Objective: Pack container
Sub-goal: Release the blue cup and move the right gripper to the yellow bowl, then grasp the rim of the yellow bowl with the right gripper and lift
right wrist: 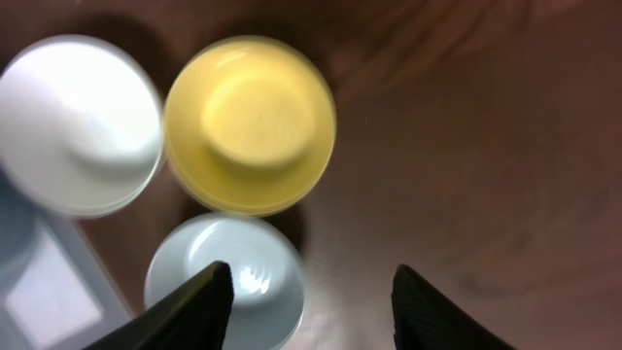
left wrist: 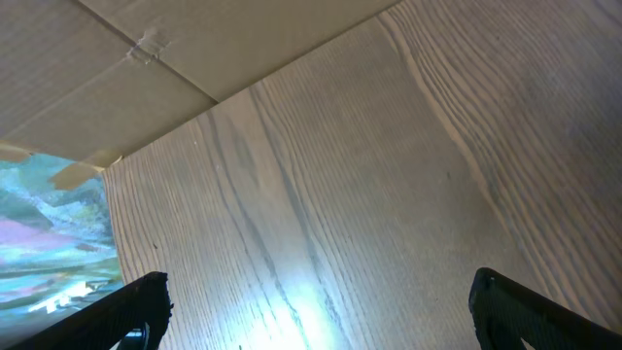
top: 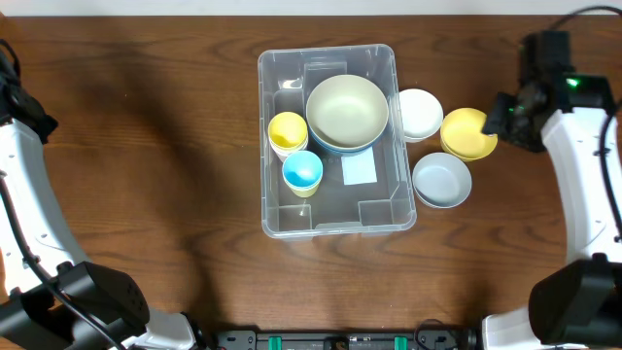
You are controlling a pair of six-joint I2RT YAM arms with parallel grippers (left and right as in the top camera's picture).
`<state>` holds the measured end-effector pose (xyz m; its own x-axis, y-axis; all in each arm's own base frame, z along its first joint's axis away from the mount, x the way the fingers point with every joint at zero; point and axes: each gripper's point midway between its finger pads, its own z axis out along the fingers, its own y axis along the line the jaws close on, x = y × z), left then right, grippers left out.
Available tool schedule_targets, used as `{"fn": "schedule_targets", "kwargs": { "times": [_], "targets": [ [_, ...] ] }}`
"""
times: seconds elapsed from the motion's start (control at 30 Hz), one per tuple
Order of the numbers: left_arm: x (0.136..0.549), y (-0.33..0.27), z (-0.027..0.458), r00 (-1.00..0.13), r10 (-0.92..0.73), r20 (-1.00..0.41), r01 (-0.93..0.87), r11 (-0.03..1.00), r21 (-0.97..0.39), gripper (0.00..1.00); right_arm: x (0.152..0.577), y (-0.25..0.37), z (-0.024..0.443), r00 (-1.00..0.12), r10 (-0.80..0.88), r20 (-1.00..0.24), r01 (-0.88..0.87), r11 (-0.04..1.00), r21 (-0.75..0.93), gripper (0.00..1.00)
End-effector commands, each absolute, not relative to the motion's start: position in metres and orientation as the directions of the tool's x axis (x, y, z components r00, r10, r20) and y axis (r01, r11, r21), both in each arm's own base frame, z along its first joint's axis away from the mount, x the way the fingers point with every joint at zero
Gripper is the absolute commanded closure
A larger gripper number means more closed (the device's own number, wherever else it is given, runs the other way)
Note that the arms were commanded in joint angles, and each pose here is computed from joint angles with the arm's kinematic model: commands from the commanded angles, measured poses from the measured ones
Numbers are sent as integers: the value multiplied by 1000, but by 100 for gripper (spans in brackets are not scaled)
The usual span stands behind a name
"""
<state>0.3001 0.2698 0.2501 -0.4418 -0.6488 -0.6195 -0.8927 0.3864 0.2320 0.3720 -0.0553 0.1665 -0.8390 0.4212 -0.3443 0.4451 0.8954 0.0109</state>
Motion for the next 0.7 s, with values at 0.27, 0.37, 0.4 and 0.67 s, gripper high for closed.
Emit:
{"fn": "schedule_targets", "kwargs": {
  "times": [0.27, 0.37, 0.4, 0.67],
  "targets": [
    [298, 273, 250, -447, -645, -621, -892, 376, 252, 2, 384, -81, 89, -813, 430, -392, 396, 902, 170, 32],
    [298, 273, 250, -447, -645, -621, -892, 376, 252, 2, 387, -82, 77, -804, 418, -424, 382, 908, 171, 30],
    [298, 273, 250, -447, -645, -620, -892, 376, 252, 2, 389, -81, 74, -798, 416, -436, 376, 909, 179, 28],
    [298, 273, 250, -447, -645, -621, -892, 376, 252, 2, 391, -77, 53, -773, 427, -470, 364, 904, 222, 31]
  ]
}}
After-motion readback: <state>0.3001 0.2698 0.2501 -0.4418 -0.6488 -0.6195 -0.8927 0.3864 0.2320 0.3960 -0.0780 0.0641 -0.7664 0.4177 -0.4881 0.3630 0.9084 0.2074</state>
